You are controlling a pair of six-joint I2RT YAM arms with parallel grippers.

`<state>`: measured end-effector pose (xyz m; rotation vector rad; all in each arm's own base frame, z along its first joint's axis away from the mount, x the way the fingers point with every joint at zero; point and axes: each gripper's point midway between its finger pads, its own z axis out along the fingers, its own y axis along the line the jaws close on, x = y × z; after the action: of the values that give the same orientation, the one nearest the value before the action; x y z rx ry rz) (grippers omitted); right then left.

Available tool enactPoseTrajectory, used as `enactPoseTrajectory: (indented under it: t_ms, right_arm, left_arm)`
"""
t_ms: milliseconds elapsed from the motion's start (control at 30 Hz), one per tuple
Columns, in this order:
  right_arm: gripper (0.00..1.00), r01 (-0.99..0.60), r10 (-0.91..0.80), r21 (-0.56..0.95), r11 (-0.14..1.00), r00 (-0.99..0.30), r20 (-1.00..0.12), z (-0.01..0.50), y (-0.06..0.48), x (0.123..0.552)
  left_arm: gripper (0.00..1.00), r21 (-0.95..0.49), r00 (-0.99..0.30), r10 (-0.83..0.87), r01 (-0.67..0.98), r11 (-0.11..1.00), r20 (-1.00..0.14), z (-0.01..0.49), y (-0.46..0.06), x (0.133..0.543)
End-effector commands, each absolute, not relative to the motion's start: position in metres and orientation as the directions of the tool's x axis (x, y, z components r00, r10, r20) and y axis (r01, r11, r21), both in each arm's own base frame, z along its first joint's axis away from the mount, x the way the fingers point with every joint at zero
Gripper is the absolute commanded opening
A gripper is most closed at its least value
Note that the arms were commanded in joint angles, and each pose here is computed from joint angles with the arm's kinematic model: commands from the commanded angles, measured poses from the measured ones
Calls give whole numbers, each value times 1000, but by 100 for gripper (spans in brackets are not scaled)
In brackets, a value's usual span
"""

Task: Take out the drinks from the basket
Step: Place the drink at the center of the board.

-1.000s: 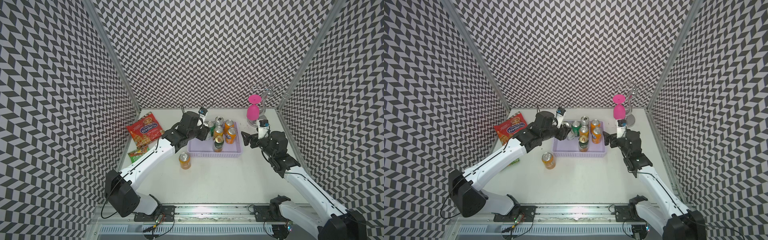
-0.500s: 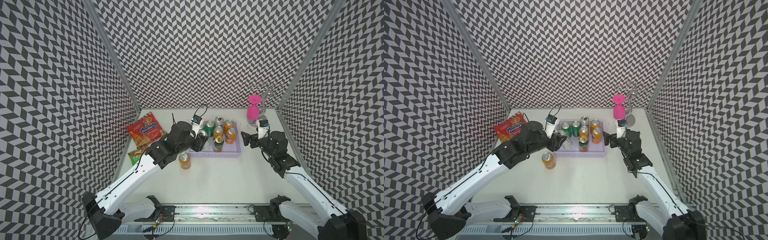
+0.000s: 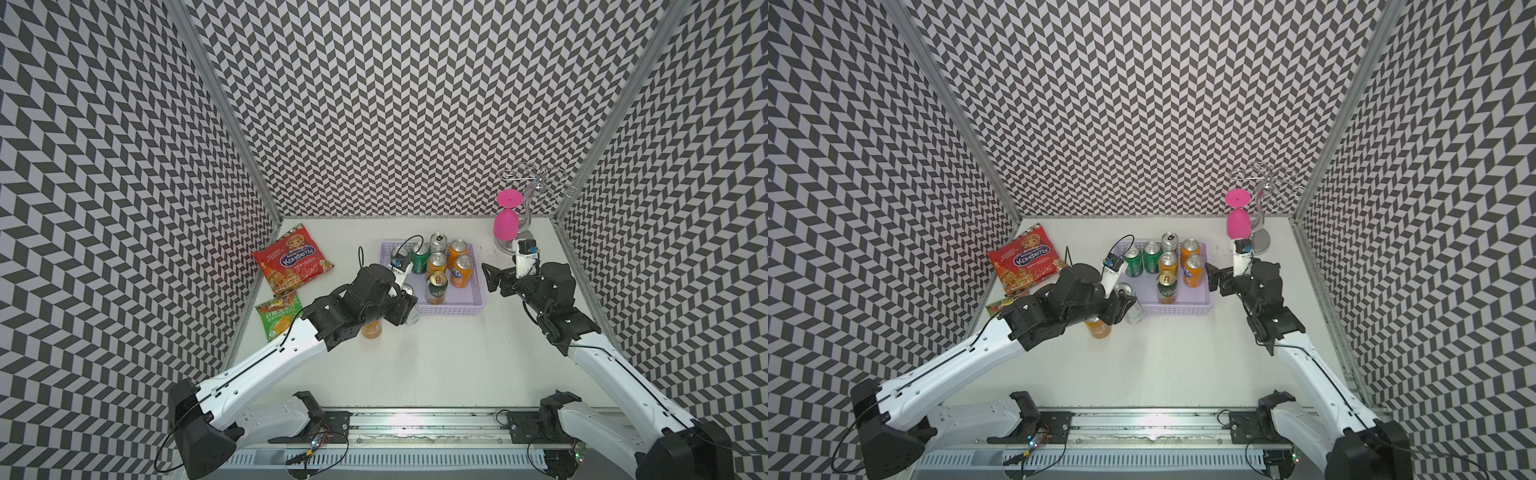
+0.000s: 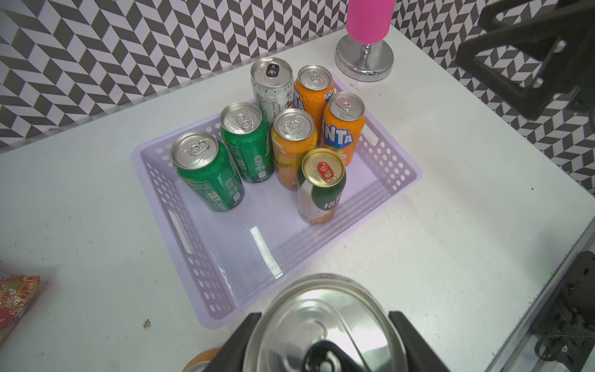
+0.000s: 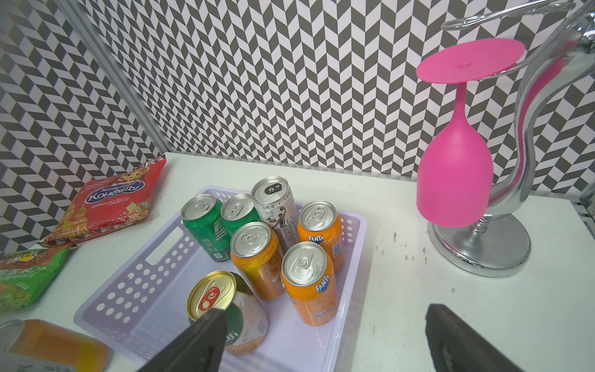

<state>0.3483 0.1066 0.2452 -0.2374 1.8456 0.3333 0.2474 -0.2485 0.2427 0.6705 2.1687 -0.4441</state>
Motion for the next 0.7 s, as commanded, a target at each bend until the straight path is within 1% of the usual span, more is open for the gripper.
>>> enactPoseTrajectory:
  t_ms: [0,133,667]
  right_arm:
    - [100,-330,17,102,939,-250,-968,256,105,349]
    - [100,-329,17,102,939,-251,-968,256,105,350]
    - [100,-329,16,103,939,-256,-967,254,105,350]
  left_arm:
    - [46,-92,-464,252,601,794,-849,263,-258,258]
    - [46,-67,-476,283,594,802,-832,245,-257,259]
    - [46,32,-487,359,558,829,-796,200,-255,277]
